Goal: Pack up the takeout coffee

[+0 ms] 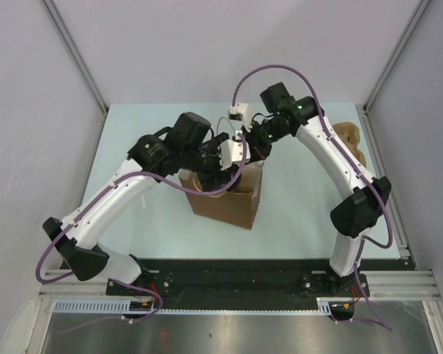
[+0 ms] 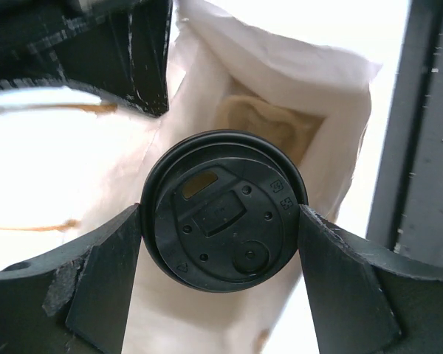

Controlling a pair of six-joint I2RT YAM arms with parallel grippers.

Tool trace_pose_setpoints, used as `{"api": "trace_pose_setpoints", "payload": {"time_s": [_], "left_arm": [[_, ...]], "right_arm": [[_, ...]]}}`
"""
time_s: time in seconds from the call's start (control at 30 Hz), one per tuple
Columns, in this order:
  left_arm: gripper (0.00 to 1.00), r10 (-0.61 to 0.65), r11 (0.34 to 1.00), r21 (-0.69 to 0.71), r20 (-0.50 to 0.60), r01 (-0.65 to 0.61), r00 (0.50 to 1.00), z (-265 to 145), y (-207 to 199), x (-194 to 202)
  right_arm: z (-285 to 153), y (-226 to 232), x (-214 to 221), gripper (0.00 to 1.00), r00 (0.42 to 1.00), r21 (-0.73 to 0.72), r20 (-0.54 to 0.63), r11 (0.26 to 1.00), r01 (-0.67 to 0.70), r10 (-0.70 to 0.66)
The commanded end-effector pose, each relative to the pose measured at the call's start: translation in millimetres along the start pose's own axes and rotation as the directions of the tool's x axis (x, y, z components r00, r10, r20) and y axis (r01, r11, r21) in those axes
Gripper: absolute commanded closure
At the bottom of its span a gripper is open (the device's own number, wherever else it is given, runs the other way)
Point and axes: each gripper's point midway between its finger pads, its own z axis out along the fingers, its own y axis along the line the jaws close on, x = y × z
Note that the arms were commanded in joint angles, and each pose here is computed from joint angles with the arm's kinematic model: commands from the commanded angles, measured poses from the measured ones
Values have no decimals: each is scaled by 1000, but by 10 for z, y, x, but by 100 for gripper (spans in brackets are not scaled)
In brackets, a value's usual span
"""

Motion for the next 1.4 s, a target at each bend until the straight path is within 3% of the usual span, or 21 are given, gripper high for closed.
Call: {"api": "trace_pose_setpoints", "payload": {"time_s": [0.0, 0.27, 0.4, 0.57, 0.77, 1.07, 1.37], "left_arm": [[100, 46, 991, -131, 76, -36, 996, -82, 171, -73], [100, 78, 976, -210, 78, -60, 994, 110, 189, 224], [100, 81, 965, -256, 74, -59, 994, 216, 168, 447], [100, 148, 936, -337, 122, -99, 982, 189, 205, 384], [100, 234, 931, -328, 190, -163, 954, 215, 72, 290], [100, 252, 953, -235, 265, -191, 931, 466, -109, 221], [100, 241, 955, -211, 153, -206, 958, 853, -46, 564]], "right_arm": [[-307, 148, -368, 100, 984, 107, 167, 993, 47, -65], [-430, 232, -410, 100, 938, 271, 238, 945, 184, -251], [-352, 326, -351, 100, 926, 276, 237, 934, 227, -295], [-266, 434, -340, 100, 919, 262, 235, 932, 253, -315], [-220, 482, -393, 100, 916, 259, 246, 932, 254, -318], [-152, 513, -425, 100, 917, 244, 251, 937, 250, -310], [-103, 588, -421, 100, 928, 185, 243, 952, 243, -284]]}}
